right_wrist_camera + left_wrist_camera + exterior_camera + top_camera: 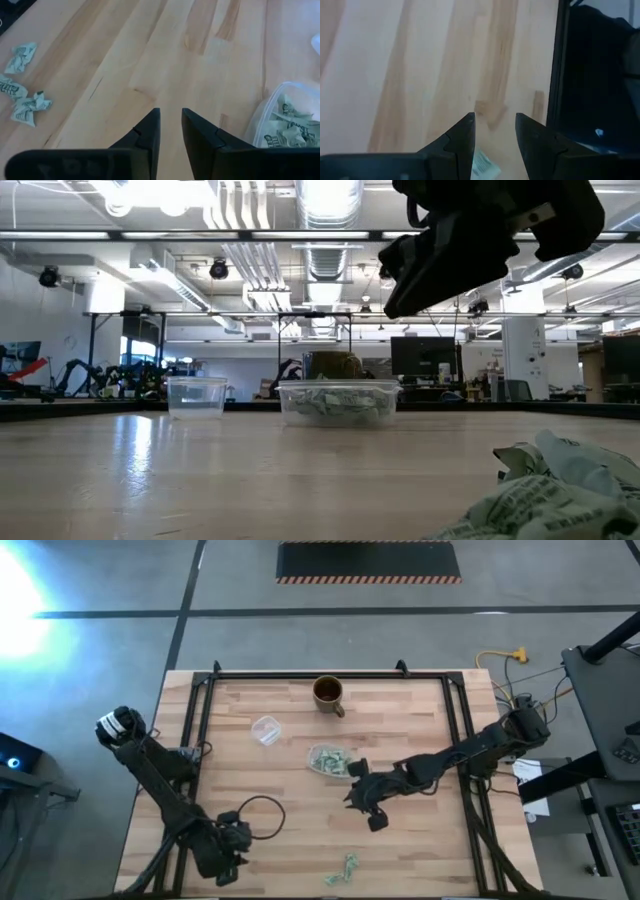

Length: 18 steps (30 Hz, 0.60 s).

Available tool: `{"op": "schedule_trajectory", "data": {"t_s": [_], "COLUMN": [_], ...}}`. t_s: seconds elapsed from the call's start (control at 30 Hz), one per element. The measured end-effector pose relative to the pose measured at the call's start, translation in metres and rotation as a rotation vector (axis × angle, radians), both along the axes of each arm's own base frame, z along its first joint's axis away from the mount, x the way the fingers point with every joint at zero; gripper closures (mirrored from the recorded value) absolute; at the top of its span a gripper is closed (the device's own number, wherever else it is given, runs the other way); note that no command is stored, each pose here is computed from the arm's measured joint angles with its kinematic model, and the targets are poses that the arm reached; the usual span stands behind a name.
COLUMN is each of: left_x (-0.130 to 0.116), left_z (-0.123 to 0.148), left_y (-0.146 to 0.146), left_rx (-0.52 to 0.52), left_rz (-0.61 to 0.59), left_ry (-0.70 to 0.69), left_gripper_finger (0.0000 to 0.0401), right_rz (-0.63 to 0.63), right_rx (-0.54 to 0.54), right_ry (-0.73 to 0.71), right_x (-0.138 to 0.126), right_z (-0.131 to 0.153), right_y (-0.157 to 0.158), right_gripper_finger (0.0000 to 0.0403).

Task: Pick and place Stevia / Truvia into bins
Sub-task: Put the green stevia packet into the transparent container

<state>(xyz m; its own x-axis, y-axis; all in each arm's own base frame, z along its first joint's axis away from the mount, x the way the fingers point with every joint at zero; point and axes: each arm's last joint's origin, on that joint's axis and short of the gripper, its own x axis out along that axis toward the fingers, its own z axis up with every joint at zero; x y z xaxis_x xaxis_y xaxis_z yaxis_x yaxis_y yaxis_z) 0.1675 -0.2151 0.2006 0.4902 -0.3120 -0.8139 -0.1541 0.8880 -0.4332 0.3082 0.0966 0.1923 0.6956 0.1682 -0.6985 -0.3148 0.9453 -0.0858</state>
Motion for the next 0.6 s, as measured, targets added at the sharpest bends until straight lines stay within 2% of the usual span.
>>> {"op": "schedule_trajectory", "data": {"t_s": [0.2, 0.4, 0.6], "left_x": [-0.002, 0.003, 0.008], "left_z": [-0.007, -0.03, -0.031], "left_y": [-0.004, -0.014, -0.023], "left_rx": [-0.029, 0.007, 0.067], "left_rz": [0.025, 0.016, 0.011], "left_ry": [0.07, 0.173, 0.215], "left_gripper_finger": [0.0278, 0.0278, 0.0278], "right_rz": [-0.003, -0.005, -0.016], "right_rx": [-0.001, -0.002, 0.01], "right_ry": [0.011, 0.02, 0.017], "right_x": [-0.002, -0.004, -0.004], "right_z": [-0.004, -0.007, -0.007], "right_y": [-0.001, -0.001, -0.001], "right_gripper_finger": [0.0333, 0.0328, 0.0335]}}
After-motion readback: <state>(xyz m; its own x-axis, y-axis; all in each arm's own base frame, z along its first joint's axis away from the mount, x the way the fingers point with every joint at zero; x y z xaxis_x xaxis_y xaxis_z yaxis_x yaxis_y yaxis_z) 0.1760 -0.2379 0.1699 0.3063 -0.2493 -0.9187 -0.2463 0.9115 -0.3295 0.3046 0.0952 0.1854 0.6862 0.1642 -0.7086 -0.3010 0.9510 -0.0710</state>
